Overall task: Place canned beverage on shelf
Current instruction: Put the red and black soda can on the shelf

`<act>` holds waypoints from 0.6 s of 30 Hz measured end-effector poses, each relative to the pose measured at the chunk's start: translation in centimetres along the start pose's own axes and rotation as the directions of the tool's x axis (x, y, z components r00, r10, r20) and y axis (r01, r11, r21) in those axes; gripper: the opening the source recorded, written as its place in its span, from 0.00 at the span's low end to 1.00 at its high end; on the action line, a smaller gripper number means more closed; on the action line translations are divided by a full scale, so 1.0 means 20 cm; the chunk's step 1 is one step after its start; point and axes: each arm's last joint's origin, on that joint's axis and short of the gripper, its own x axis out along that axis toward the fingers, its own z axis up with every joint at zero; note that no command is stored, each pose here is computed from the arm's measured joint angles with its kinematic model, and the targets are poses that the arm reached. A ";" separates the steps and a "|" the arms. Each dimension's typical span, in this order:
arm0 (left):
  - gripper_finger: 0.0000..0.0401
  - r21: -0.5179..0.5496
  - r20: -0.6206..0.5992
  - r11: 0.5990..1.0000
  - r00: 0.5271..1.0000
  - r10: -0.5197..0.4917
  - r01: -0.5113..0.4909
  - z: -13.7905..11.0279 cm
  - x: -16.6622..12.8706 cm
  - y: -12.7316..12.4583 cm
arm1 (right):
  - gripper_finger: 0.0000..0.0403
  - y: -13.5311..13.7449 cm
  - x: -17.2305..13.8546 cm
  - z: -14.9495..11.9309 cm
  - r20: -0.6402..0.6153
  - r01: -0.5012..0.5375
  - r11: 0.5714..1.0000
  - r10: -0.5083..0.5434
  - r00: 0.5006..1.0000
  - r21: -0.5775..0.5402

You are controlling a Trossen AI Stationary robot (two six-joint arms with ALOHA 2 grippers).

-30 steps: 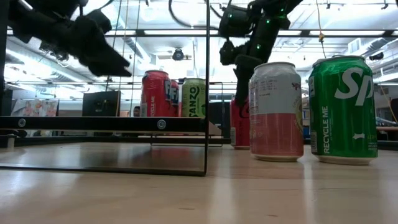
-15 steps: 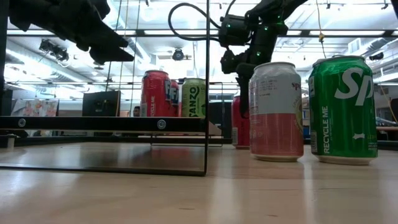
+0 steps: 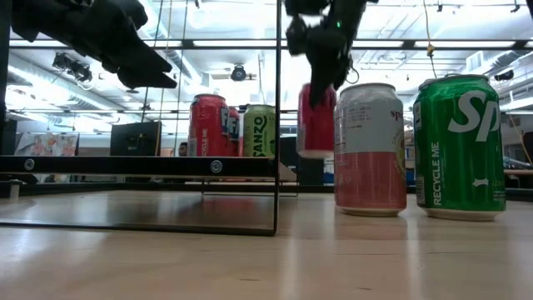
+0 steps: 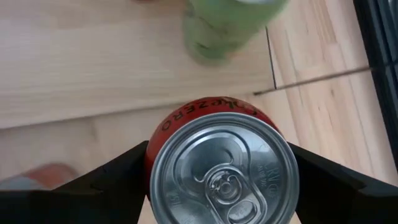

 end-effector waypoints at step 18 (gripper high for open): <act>0.89 0.000 0.006 0.999 0.999 0.032 -0.032 0.00 0.00 0.00 | 0.82 0.25 -0.01 0.15 0.149 -0.092 0.994 0.101 0.984 -0.064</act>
